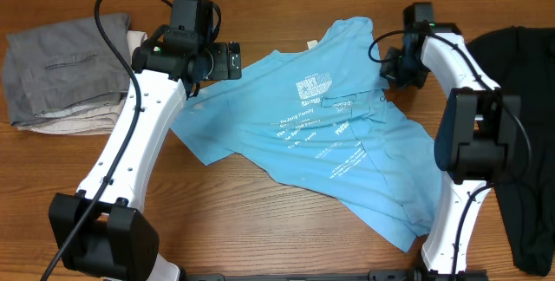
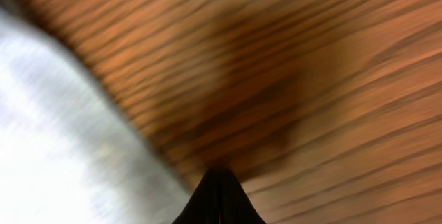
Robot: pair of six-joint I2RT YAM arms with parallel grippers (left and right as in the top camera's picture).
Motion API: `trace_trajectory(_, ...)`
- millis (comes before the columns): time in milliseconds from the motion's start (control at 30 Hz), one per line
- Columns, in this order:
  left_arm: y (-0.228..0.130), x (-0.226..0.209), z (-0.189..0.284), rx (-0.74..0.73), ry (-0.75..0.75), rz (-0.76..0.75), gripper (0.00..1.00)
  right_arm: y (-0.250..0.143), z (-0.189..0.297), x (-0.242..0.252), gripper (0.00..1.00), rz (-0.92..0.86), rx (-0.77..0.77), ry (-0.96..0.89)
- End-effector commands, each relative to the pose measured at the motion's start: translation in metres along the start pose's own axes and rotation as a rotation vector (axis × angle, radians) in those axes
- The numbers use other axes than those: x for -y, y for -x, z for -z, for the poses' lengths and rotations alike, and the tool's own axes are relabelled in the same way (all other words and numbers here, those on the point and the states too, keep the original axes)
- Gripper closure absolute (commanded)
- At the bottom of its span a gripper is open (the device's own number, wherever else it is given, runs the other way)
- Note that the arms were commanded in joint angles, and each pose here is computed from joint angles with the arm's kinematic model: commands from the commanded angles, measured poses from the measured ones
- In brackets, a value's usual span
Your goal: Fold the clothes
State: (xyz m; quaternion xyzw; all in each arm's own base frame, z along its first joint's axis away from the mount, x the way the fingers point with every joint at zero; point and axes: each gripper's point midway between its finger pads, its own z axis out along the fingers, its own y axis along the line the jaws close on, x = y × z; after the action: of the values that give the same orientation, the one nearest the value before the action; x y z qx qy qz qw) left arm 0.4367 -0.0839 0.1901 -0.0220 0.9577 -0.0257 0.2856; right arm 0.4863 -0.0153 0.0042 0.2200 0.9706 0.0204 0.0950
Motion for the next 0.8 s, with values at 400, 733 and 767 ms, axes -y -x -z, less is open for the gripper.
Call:
trace_trajectory(400, 0.0, 0.002, 0.0, -0.001, -0.009, 0.007, 0.0, -0.016, 0.003, 0.014, 0.69, -0.139, -0.206, 0.274)
trace_trajectory(733, 0.0, 0.002, 0.0, -0.001, -0.009, 0.007, 0.0, -0.056, 0.008, -0.016, 0.63, -0.188, -0.358, 0.322)
trace_trajectory(767, 0.0, 0.002, 0.0, -0.001, -0.009, 0.007, 0.0, -0.056, 0.007, -0.018, 0.63, -0.19, -0.356, 0.324)
